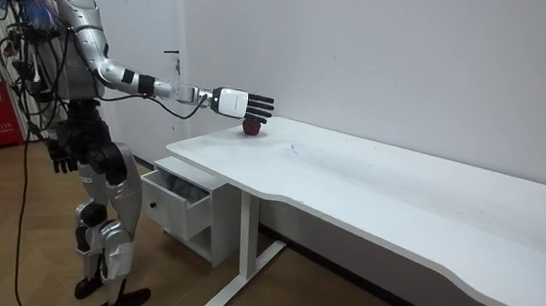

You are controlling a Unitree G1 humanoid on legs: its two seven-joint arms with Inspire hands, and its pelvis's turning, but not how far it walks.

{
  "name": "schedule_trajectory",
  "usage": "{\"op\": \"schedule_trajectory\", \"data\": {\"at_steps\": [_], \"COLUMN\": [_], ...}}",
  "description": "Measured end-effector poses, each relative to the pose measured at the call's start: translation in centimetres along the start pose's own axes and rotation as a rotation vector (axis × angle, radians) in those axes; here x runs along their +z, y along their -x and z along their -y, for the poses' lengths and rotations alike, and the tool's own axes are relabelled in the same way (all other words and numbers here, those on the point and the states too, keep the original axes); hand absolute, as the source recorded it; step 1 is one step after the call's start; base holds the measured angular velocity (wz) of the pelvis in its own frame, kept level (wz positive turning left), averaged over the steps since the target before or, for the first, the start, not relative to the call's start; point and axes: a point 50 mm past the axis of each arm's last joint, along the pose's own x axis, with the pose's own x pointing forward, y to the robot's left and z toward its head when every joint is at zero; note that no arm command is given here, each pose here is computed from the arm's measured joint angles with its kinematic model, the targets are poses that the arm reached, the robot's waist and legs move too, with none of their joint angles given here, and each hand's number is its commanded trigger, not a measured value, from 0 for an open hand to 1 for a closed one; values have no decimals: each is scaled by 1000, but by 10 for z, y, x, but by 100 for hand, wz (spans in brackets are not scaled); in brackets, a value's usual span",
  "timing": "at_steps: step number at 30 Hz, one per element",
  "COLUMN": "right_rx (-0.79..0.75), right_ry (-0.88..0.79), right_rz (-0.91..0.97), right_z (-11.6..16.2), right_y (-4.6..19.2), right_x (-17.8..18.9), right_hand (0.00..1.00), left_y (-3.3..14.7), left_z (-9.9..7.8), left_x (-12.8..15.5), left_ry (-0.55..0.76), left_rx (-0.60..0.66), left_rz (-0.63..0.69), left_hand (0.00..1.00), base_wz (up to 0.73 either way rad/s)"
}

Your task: Put apple and close drawer

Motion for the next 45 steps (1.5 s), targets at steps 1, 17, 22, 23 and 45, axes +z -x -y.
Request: {"op": "schedule_trajectory", "data": {"at_steps": [1,17,22,23,45], "right_rx": [4,137,207,209,188], "right_ry": [1,267,306,306,380], "right_rz": [0,-36,-37,-37,-70], "right_z": [0,-6,-14,-14,-11], "right_y": [0,3,5,5,-8], "right_x": [0,-20,-22,-22,-23], "right_hand": [0,0,0,0,100], "left_y": [0,0,-1,-1,-1], "left_z": [0,0,0,0,0], "left_x": [0,1,4,4,4], "left_ry": [0,-19,-18,-18,-18], "left_rx": [0,1,1,1,-20], "left_rz": [0,4,11,11,16], "left_hand": [0,0,0,0,0], "base_wz": [0,0,0,0,3]}}
